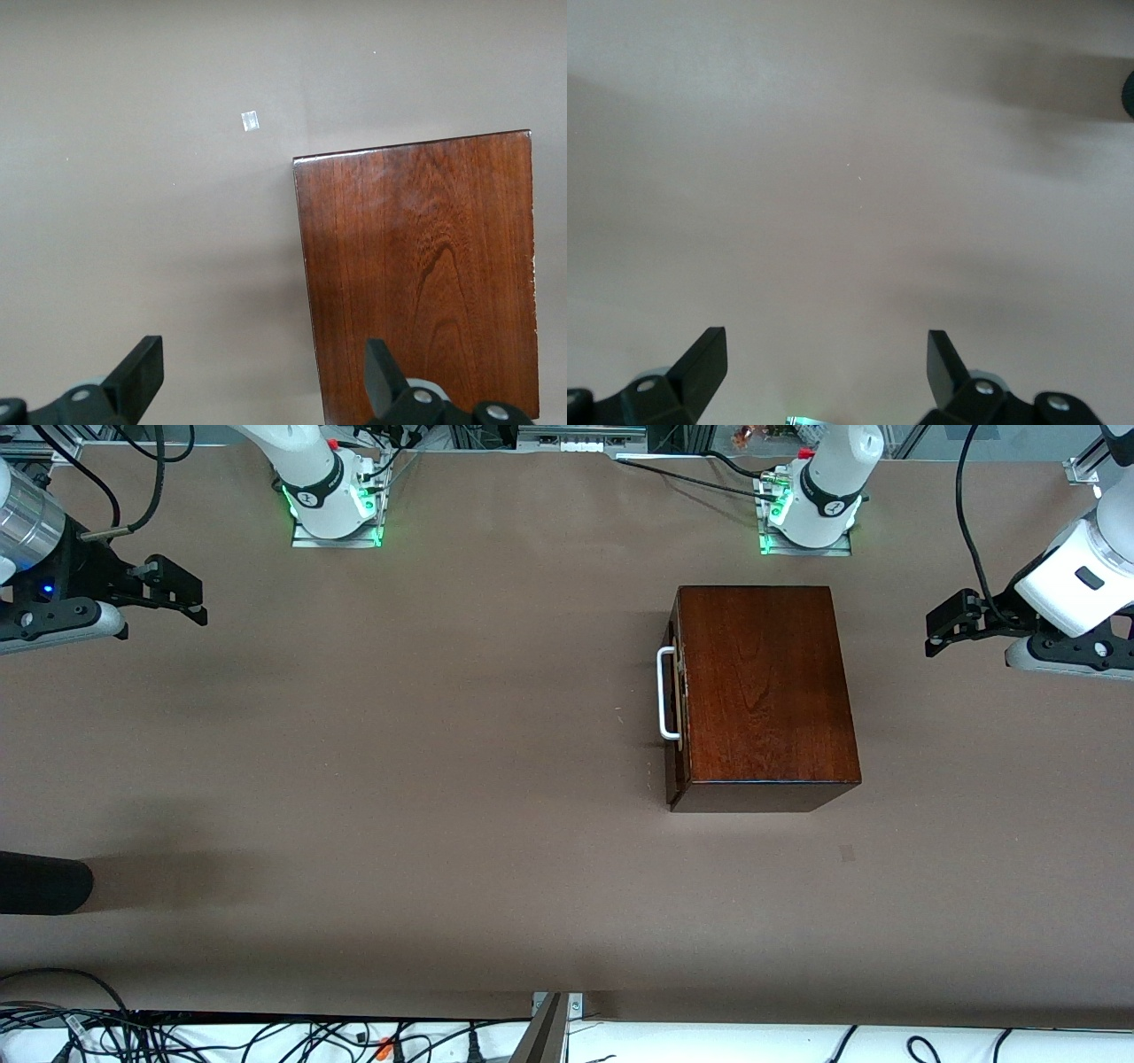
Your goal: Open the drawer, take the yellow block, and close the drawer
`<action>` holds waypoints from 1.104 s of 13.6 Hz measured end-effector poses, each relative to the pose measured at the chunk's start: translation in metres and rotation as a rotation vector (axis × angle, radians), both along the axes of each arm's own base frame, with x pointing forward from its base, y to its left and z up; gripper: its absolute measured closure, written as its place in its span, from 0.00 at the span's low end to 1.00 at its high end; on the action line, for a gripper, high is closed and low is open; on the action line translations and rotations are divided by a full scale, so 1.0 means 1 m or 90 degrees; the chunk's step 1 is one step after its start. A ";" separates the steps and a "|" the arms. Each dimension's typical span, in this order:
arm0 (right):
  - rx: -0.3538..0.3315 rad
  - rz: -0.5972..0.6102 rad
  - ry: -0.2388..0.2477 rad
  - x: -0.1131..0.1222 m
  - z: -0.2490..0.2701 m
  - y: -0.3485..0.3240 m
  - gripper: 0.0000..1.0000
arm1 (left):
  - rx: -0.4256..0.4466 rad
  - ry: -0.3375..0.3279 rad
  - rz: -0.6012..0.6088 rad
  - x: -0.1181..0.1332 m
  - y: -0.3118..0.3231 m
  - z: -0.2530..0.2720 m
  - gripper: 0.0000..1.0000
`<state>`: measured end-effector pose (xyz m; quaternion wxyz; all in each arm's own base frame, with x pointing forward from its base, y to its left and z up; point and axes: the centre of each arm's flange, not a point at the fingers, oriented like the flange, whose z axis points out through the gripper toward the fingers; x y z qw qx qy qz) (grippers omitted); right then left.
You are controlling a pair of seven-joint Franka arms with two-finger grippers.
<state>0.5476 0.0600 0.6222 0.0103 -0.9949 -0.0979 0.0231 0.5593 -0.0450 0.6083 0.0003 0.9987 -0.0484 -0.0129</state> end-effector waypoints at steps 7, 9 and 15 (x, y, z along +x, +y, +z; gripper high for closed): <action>0.000 0.000 0.000 0.000 0.000 0.000 0.00 | 0.000 0.000 0.014 -0.005 -0.044 0.000 0.00; 0.000 0.000 0.000 0.000 0.000 0.000 0.00 | 0.001 0.000 0.034 -0.015 -0.090 0.000 0.00; 0.000 0.000 0.000 0.000 0.000 0.000 0.00 | 0.005 0.007 0.097 -0.075 -0.248 -0.007 0.00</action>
